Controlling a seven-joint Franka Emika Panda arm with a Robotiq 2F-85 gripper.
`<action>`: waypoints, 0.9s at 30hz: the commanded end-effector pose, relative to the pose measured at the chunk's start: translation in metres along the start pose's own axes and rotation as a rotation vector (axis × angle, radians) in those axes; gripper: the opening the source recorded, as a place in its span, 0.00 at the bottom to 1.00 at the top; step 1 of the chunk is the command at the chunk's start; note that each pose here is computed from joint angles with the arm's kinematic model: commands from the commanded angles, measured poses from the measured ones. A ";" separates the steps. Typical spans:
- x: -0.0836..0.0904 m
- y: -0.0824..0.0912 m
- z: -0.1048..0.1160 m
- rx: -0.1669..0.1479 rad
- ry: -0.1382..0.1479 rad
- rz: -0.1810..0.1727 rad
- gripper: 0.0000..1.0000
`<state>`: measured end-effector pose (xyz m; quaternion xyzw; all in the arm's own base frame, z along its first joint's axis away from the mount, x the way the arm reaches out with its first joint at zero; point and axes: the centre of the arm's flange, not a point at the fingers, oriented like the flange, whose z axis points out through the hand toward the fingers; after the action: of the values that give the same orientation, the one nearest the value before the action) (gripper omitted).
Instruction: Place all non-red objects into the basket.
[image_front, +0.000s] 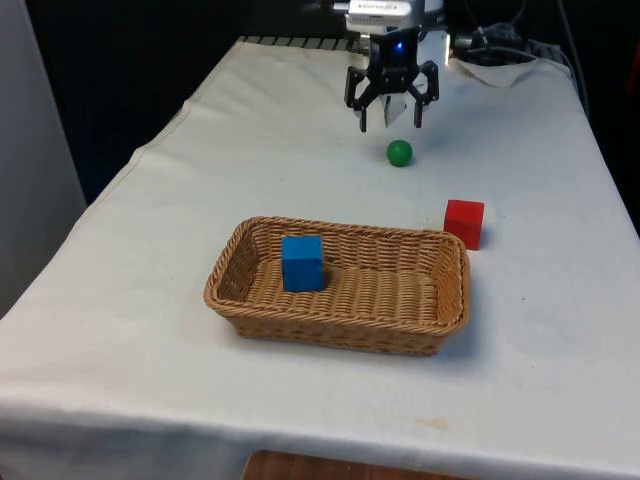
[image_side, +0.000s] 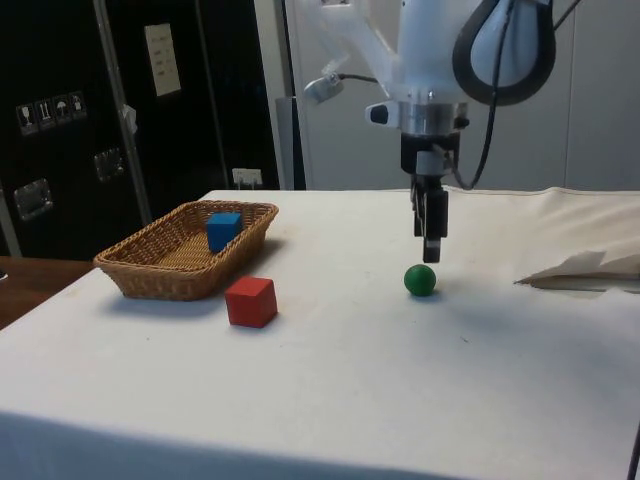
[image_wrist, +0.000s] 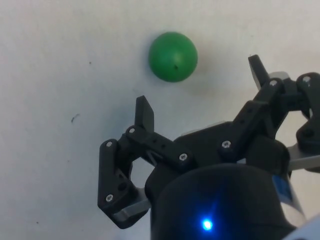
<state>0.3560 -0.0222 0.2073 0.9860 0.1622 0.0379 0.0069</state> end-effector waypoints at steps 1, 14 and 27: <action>-0.002 -0.007 -0.002 0.019 0.012 0.003 1.00; 0.006 -0.009 0.011 0.021 -0.016 0.026 1.00; 0.011 -0.012 0.014 0.029 -0.022 0.036 1.00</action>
<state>0.3650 -0.0135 0.1862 0.9895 0.1437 0.0145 0.0050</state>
